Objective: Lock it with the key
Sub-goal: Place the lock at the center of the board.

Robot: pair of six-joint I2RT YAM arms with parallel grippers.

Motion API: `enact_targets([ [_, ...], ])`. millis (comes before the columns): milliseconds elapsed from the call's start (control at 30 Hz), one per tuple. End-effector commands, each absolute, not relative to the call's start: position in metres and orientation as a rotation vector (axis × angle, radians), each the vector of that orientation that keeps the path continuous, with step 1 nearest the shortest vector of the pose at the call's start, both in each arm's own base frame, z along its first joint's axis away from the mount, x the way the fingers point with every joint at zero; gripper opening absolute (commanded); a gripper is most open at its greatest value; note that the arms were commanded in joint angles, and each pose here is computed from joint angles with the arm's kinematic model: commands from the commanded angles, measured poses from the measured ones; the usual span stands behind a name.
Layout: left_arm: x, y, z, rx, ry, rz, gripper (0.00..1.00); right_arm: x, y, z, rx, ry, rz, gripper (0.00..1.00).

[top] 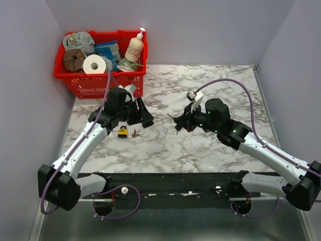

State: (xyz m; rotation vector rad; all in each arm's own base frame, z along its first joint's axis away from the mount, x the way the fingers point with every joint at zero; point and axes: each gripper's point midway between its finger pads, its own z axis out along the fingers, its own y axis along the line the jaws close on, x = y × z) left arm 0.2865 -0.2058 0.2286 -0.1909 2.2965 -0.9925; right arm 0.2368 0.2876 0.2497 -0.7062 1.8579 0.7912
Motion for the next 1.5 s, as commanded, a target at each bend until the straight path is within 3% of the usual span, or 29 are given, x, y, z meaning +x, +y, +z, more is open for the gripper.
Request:
enact_targets([
  [0,0.234,-0.195,0.164,0.136,2.556,-0.792,0.00,0.243,0.279,0.239,-0.620,1.932,0.770,0.01],
  [367,0.254,-0.221,0.103,0.293,2.742,-0.588,0.00,0.249,0.283,0.217,-0.643,1.992,0.744,0.01],
  [800,0.282,-0.217,0.048,0.256,2.918,-0.350,0.00,0.243,0.278,0.209,-0.643,2.004,0.744,0.01],
  [967,0.290,-0.206,0.034,0.224,2.945,-0.212,0.06,0.243,0.275,0.206,-0.637,2.008,0.737,0.01],
  [1200,0.290,-0.192,0.018,0.203,2.984,-0.076,0.08,0.248,0.274,0.204,-0.624,2.012,0.729,0.01],
  [1400,0.290,-0.188,0.009,0.181,3.006,-0.045,0.32,0.250,0.274,0.200,-0.621,2.020,0.730,0.01],
  [1433,0.291,-0.188,0.008,0.174,3.009,-0.043,0.47,0.250,0.274,0.200,-0.621,2.022,0.734,0.01],
  [1467,0.292,-0.187,0.007,0.173,3.007,-0.035,0.53,0.250,0.274,0.200,-0.621,2.022,0.735,0.01],
])
